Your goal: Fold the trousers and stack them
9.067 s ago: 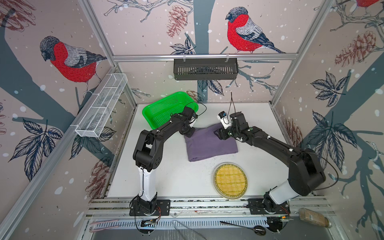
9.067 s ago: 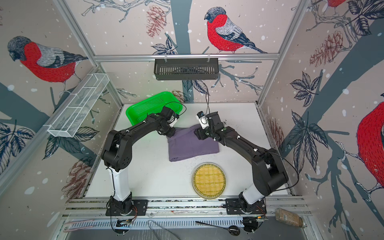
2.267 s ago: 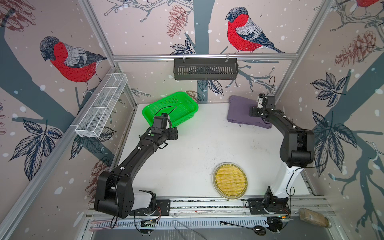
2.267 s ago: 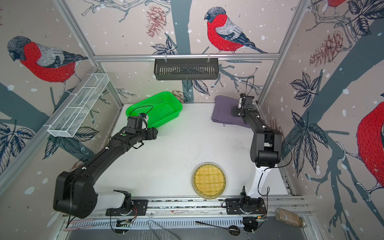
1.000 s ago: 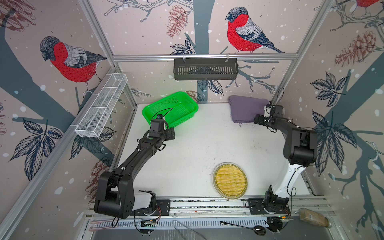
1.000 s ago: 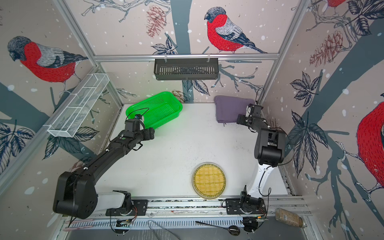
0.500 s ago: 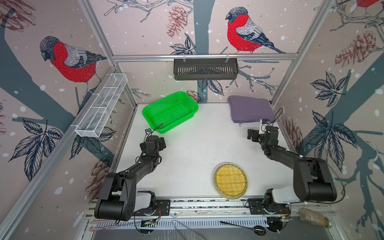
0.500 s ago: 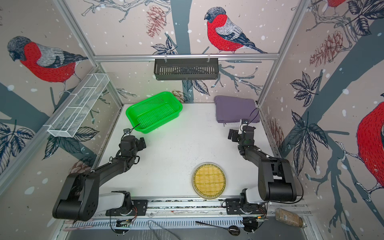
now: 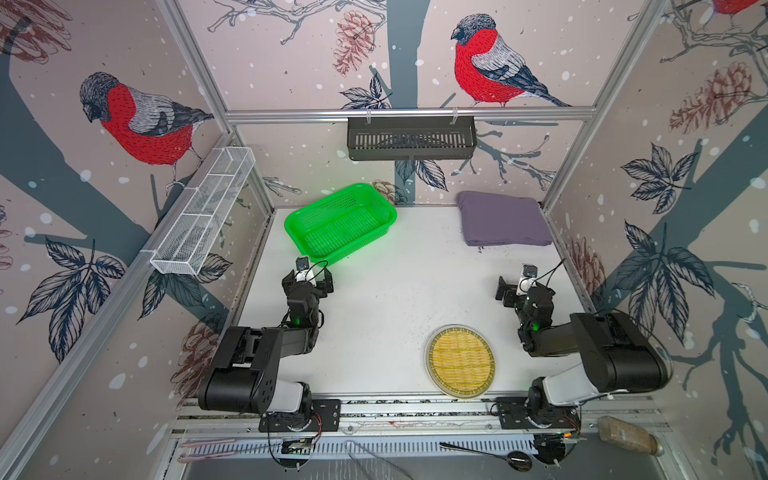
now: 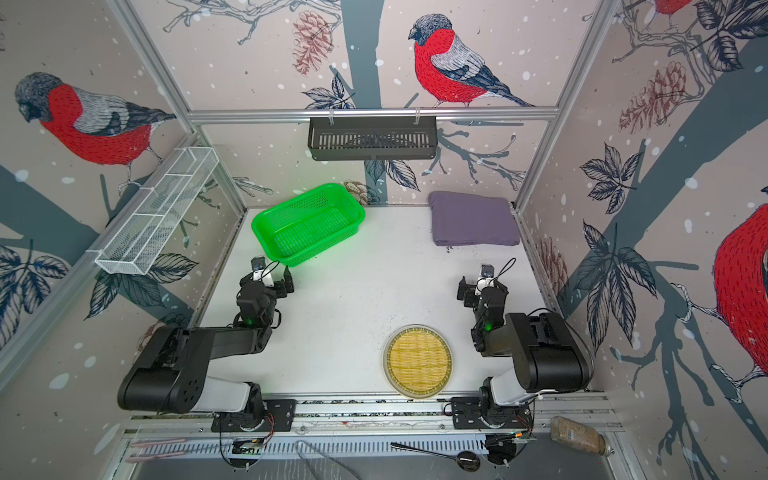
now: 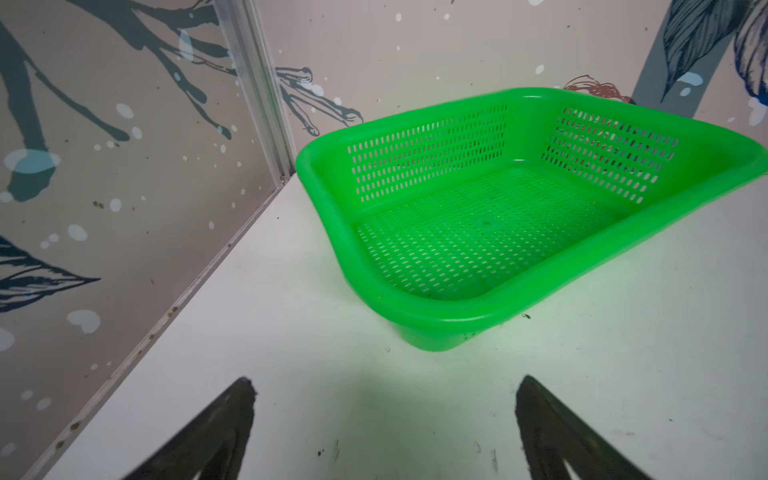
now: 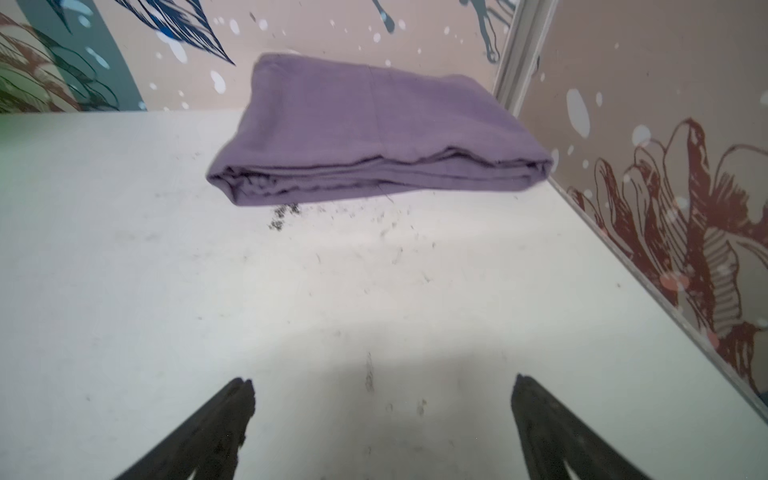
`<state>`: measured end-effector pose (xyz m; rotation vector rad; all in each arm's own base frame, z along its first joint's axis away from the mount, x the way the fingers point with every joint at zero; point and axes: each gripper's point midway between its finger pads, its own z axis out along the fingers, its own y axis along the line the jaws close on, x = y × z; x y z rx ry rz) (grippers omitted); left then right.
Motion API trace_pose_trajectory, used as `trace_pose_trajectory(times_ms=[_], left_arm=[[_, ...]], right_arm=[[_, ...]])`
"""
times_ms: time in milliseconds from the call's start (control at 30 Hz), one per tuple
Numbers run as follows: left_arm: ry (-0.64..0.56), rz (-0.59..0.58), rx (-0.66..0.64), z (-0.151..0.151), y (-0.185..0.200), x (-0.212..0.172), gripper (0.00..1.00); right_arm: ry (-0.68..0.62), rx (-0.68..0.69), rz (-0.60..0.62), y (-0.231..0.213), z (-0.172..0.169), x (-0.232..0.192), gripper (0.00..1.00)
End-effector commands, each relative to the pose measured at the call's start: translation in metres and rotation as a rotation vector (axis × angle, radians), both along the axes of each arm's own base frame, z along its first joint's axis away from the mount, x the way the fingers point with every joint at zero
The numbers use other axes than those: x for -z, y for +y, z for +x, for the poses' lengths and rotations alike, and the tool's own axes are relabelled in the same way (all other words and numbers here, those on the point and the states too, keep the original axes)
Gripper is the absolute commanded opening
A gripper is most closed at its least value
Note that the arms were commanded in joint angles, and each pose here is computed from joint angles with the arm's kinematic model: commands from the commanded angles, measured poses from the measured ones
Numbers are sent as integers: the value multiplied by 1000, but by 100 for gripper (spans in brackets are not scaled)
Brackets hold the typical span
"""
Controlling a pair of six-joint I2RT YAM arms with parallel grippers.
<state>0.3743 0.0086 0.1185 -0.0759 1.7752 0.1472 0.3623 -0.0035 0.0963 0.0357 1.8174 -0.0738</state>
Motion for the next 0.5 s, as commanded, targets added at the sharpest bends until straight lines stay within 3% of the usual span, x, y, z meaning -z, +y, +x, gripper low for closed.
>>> trace_pose_trajectory(times_ms=[0, 467], left_arm=[[-125, 4, 54, 1, -7, -22, 97], [-136, -7, 36, -3, -4, -25, 97]], right_arm=[[-135, 102, 0, -16, 7, -32, 99], [-103, 101, 24, -20, 11, -29, 100]])
